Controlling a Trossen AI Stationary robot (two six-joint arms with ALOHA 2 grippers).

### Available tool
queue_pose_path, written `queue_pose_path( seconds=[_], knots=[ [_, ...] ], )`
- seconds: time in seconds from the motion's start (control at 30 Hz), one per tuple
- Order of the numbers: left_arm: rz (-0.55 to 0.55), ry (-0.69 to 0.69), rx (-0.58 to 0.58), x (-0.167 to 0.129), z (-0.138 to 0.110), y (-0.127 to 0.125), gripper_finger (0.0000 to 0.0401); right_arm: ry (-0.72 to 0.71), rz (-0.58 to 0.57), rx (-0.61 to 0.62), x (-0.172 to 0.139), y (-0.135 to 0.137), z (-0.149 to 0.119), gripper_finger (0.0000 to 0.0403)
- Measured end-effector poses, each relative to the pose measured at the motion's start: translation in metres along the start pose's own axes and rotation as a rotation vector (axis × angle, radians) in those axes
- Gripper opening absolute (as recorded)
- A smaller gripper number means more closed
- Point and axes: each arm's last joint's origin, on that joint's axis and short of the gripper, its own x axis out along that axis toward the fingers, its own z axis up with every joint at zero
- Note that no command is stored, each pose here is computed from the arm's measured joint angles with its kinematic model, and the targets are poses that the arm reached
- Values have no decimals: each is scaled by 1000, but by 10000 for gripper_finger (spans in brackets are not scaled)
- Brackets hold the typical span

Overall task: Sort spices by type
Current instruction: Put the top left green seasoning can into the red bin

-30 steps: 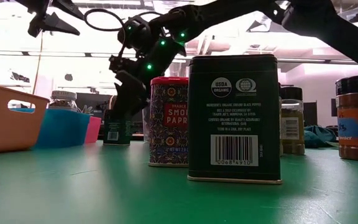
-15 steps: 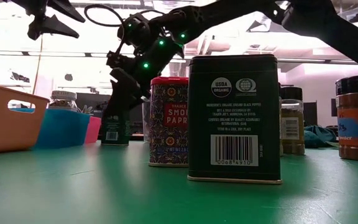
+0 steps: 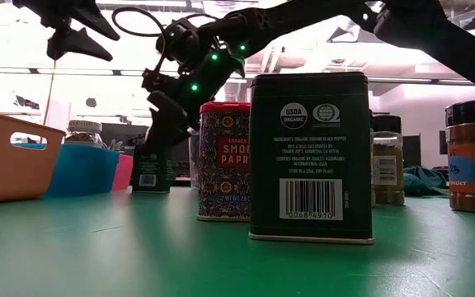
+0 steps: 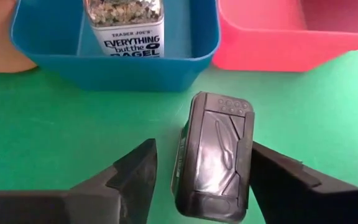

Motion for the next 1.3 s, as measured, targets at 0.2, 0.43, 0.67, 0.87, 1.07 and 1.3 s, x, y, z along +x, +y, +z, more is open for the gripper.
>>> queue_pose_path(
  seconds=[0.2, 0.43, 0.67, 0.87, 1.07, 1.3],
  knots=[
    [-49, 85, -20, 1, -5, 0, 219, 52, 10, -18, 0, 1, -5, 212],
    [-38, 127, -2, 0, -8, 2, 219, 59, 43, -45, 0, 4, -6, 162],
    [-40, 125, 14, 0, -8, 2, 219, 64, 45, -41, 0, 4, -6, 181],
    [-36, 131, 58, 0, -9, 3, 219, 103, 50, -32, -6, -1, -6, 168],
    [-3, 172, 99, -1, -13, 6, 219, 94, 44, -27, -20, -6, 5, 162],
    [26, 240, 246, -2, -19, 11, 219, 87, 43, -63, -42, -9, 19, 173]
  ],
)
